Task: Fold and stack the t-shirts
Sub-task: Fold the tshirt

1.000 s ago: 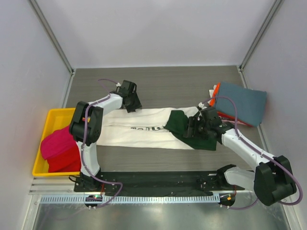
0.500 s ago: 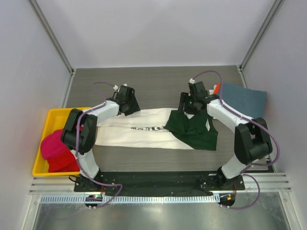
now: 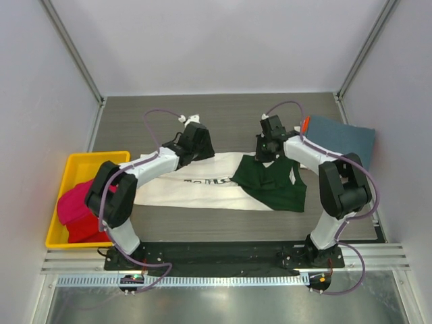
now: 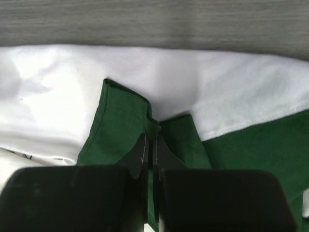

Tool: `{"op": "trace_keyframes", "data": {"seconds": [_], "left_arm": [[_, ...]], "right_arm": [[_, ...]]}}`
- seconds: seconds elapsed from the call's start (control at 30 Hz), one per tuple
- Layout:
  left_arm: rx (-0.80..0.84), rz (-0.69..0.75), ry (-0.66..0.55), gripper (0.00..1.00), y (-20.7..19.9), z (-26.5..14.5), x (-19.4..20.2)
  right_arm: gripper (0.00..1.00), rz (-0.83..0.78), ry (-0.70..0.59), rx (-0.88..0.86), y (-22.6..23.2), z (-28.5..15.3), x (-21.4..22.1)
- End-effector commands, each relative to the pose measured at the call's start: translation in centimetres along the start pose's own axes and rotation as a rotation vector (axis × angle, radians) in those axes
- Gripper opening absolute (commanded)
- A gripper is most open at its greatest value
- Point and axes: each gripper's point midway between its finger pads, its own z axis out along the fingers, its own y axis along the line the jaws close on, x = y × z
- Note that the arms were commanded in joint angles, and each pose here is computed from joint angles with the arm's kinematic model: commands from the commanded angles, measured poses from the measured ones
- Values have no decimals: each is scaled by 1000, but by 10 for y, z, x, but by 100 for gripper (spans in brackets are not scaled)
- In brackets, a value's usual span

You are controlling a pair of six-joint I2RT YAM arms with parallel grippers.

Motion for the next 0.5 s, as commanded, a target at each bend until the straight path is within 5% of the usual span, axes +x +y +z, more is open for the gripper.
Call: {"op": "trace_keyframes", "data": {"seconds": [0.0,0.3,0.47], "left_arm": [[79,25,25,50,-31,14,10],[110,16,150,48,-46,39,35],[108,18,150,48,-45,37,36]], "right_arm": [[2,-3,-72,-58,11,-30,-7],[5,70,56,-173,13,-63,90],[25,107,56,-222,12,-94,127]]}}
